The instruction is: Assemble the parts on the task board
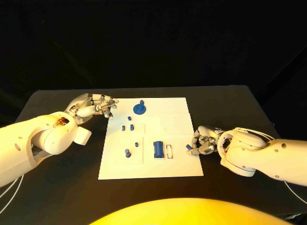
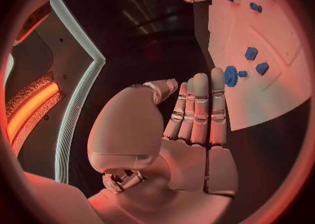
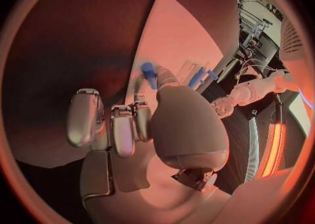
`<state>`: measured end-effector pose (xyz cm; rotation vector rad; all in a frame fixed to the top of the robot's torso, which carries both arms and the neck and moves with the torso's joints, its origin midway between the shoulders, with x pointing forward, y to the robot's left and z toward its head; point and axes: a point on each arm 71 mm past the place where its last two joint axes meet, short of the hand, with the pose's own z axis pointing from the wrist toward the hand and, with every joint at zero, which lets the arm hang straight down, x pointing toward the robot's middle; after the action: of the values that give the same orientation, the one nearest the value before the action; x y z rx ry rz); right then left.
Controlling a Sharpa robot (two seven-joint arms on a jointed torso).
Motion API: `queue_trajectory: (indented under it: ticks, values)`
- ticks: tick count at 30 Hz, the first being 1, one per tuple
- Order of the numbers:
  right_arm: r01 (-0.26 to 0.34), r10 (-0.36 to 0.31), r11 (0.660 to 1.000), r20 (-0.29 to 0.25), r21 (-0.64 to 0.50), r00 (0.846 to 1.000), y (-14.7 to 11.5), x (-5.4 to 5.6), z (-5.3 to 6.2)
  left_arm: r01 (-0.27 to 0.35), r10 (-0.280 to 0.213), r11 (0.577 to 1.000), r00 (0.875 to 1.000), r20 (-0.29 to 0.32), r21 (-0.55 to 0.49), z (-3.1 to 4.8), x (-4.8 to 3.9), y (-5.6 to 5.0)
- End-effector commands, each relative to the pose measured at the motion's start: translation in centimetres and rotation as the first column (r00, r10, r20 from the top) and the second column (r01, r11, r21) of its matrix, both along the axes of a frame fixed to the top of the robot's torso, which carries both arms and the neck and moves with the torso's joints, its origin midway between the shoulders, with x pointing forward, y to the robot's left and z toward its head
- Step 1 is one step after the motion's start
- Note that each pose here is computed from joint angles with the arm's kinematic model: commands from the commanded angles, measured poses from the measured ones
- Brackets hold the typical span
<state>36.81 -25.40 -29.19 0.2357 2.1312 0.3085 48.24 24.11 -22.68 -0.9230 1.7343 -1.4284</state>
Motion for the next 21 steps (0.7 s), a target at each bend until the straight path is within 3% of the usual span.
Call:
queue_trajectory:
  ticks: [1, 11, 21]
  values:
    - [-0.044, 0.035, 0.992, -0.076, -0.121, 0.997, -0.2, -0.9, -1.6, 0.008, -0.008, 1.0, 1.0, 0.006, -0.006, 0.1, -0.02, -0.1]
    - [-0.007, 0.001, 0.998, -0.082, -0.069, 0.997, 0.1, -1.0, -1.6, 0.01, -0.01, 1.0, 1.0, 0.005, -0.006, 0.09, -0.01, -0.2]
    - [0.038, -0.024, 0.992, -0.115, 0.116, 0.993, 1.4, -1.2, -0.9, 0.012, -0.012, 1.0, 1.0, 0.004, -0.007, 0.06, 0.02, -0.3]
